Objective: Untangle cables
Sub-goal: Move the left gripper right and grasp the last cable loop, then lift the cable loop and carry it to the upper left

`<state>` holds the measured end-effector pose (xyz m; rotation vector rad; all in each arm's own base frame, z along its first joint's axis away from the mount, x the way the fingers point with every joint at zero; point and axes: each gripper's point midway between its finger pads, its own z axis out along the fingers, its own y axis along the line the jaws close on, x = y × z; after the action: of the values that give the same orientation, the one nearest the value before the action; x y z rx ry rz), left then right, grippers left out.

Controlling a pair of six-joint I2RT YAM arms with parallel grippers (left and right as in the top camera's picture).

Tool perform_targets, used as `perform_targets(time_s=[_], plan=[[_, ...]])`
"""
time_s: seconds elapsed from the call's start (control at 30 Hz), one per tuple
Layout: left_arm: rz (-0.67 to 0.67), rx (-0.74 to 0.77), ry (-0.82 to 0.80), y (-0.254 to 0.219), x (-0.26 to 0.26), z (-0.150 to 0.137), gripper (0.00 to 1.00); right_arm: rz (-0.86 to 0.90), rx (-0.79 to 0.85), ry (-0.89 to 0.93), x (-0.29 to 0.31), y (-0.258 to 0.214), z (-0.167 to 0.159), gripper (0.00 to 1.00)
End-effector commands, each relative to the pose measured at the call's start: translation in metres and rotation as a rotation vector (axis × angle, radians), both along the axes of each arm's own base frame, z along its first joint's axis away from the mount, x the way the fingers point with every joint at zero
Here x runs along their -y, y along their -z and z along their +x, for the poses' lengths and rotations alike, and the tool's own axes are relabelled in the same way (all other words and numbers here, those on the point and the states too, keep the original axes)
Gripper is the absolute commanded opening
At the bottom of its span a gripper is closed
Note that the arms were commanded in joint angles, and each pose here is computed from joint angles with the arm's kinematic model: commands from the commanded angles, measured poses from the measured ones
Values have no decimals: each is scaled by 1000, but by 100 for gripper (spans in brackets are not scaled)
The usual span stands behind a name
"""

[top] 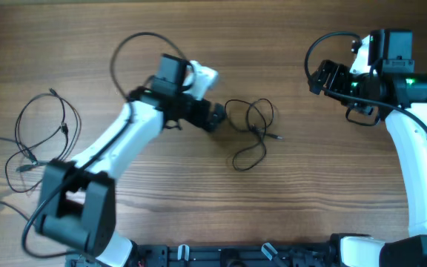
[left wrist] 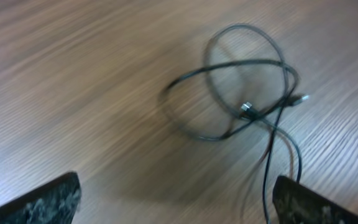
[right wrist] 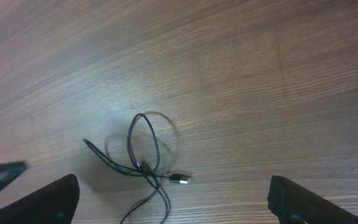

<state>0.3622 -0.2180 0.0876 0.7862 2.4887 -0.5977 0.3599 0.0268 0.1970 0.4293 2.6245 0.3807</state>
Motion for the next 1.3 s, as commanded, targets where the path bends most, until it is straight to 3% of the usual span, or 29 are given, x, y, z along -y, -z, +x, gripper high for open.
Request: perform_targets(time_s=[0.0,0.27,0.33,0.37,0.4,0.43,0.47,0.5,0.53,0.6,0.63,0.77,0.83,1.17,1.27], plan=[[17,29,146,35,36,-10,100,-6,-7,-8,1,3,2,100],[-16,100,195,67,69,4,99,-15,-4,-24,1,3,2,100],[-20,109,195,65,70,6,84,-20,-2,-30,1,3,2,100],[-22,114,195,65,70,7,70,-19,-2,-30,1,3,2,100],[-22,114,195,65,70,7,47,-19,-2,-30,1,3,2,100],[-22,114,195,65,70,7,31,-19,-2,-30,1,3,2,100],[-21,113,195,65,70,7,25,-19,-2,-30,1,3,2,100],[-21,113,195,65,70,7,26,-19,-2,-30,1,3,2,100],[-19,114,193,65,70,7,41,-19,-2,-30,1,3,2,100],[37,139,155,68,61,15,88,-20,-3,-32,1,3,1,100],[76,156,128,71,54,21,100,-20,-3,-32,1,3,1,100],[283,244,-24,75,14,48,100,-20,-2,-32,1,3,1,100],[300,252,-45,75,7,53,100,-20,-2,-32,1,3,1,100],[-11,214,183,57,60,31,100,-20,-2,-32,1,3,2,100],[-40,196,207,58,65,26,100,-20,-1,-31,1,3,2,100]])
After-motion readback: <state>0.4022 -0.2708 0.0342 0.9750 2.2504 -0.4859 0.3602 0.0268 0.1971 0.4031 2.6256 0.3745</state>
